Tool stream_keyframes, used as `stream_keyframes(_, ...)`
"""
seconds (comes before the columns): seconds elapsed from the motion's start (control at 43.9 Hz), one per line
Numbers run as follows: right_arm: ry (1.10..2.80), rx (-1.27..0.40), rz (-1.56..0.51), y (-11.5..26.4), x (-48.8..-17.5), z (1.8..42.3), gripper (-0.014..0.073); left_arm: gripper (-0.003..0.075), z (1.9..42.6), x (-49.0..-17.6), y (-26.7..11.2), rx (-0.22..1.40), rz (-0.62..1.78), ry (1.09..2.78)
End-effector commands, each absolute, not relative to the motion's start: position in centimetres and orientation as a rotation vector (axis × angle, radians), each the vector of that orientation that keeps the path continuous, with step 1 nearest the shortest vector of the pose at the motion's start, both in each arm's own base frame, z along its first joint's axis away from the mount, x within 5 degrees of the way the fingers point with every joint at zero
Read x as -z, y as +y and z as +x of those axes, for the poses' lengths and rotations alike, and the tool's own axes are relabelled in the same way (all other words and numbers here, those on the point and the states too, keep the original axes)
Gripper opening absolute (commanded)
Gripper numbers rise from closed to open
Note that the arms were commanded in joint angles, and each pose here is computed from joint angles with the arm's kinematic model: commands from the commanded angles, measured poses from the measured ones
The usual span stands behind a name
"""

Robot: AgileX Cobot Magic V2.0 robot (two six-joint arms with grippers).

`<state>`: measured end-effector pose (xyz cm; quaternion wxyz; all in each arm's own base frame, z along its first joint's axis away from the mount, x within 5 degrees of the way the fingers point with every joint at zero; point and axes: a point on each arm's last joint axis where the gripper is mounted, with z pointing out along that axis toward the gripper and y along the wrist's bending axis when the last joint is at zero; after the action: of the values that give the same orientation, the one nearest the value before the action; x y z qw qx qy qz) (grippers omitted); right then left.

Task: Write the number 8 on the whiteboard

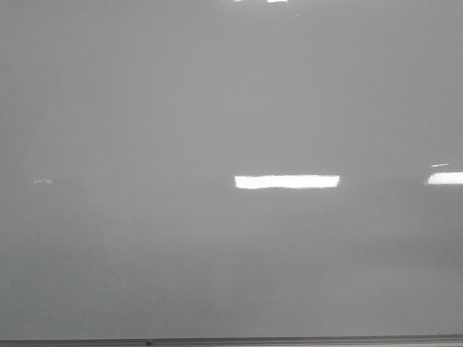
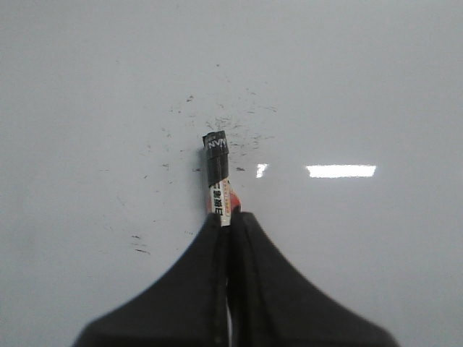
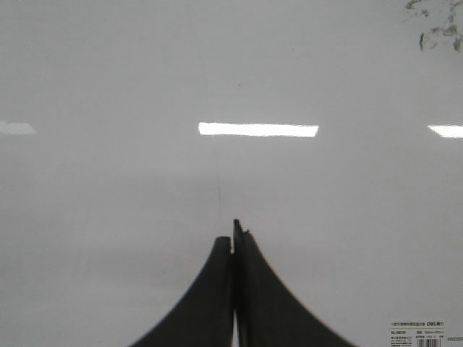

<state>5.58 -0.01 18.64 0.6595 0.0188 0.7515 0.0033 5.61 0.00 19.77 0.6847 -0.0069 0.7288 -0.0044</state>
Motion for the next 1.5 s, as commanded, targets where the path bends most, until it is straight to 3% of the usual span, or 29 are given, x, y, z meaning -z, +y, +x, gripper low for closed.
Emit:
stream_keyframes(0.0, 1.602, 0.010, 0.043, -0.1, -19.5, 5.5, -0.0068, -0.0021, 5.6, -20.2, 0.0, 0.019, -0.018, 1.549)
stream_keyframes(1.093, 1.595, 0.011, 0.043, -0.1, -19.6, 5.5, -0.0068, -0.0021, 5.6, -20.2, 0.0, 0.019, -0.018, 1.549)
stream_keyframes(1.344, 1.540, 0.013, 0.051, -0.2, -20.1, 5.5, -0.0068, -0.0021, 5.5, -20.8, 0.0, 0.025, -0.025, 1.474)
stream_keyframes(1.48, 1.468, 0.007, 0.063, -0.2, -21.3, 5.4, -0.0068, -0.0021, 5.2, -22.8, 0.1, 0.022, -0.027, 1.318)
